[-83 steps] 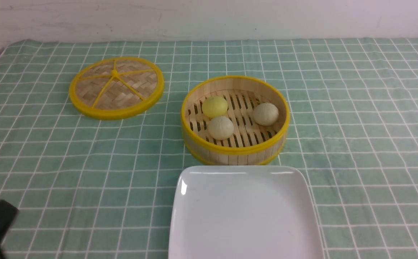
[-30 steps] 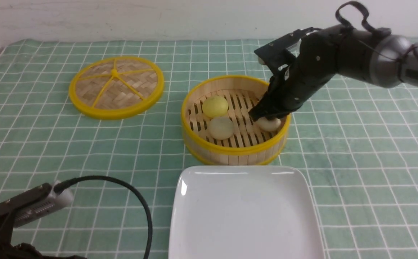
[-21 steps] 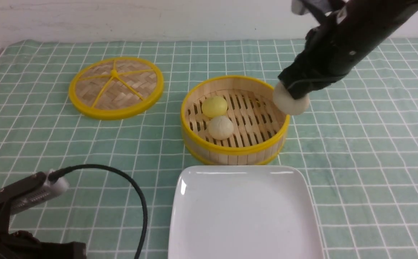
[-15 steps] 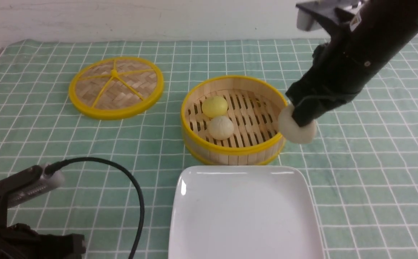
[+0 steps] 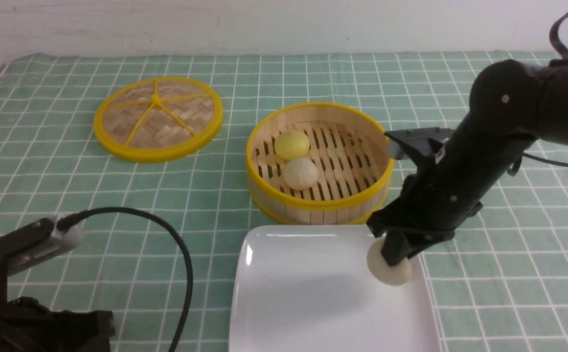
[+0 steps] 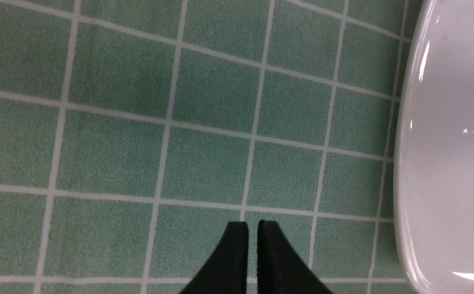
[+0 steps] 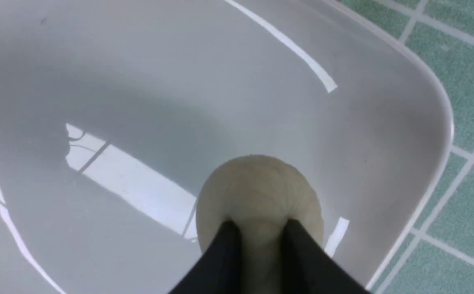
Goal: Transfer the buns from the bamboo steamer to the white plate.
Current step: 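Move the steamed bun from the bamboo steamer onto the white plate with the right gripper, then reach into the bamboo steamer and grasp a bun with the left gripper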
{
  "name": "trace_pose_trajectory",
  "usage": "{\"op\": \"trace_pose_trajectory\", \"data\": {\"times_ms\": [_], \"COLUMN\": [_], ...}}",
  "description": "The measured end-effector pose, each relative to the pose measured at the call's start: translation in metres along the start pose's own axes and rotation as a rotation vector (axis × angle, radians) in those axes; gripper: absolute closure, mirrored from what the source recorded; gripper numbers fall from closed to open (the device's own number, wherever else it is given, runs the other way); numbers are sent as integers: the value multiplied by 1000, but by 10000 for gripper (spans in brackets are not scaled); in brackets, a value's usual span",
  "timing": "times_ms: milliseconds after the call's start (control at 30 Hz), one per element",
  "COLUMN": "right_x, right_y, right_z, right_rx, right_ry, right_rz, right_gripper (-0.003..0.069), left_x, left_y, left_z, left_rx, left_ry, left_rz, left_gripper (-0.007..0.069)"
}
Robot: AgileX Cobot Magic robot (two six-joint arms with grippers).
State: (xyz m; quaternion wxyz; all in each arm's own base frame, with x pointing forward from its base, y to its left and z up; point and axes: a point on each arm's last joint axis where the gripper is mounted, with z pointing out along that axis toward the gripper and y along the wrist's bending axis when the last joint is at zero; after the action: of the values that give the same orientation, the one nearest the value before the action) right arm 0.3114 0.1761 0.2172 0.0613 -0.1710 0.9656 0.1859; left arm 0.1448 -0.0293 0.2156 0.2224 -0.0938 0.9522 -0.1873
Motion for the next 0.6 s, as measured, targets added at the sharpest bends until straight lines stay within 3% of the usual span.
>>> {"op": "trace_pose_trajectory", "data": {"times_ms": [100, 200, 300, 600], "right_x": [0, 0, 0, -15], "right_y": [-2, -2, 3, 17], "right_z": [6, 7, -1, -34], "right_rx": [2, -2, -17, -37], "right_ry": [13, 49, 95, 92], "right_rz": [5, 6, -13, -154], "right_gripper": [400, 277, 214, 178], "left_x": [0, -1, -1, -1], "left_y": [0, 0, 0, 0], "left_z": [0, 0, 0, 0], "left_rx": [0, -1, -1, -1], "left_ry": [-4, -6, -7, -7], "left_rz": [0, 0, 0, 0], "left_gripper": [557, 555, 553, 550]}}
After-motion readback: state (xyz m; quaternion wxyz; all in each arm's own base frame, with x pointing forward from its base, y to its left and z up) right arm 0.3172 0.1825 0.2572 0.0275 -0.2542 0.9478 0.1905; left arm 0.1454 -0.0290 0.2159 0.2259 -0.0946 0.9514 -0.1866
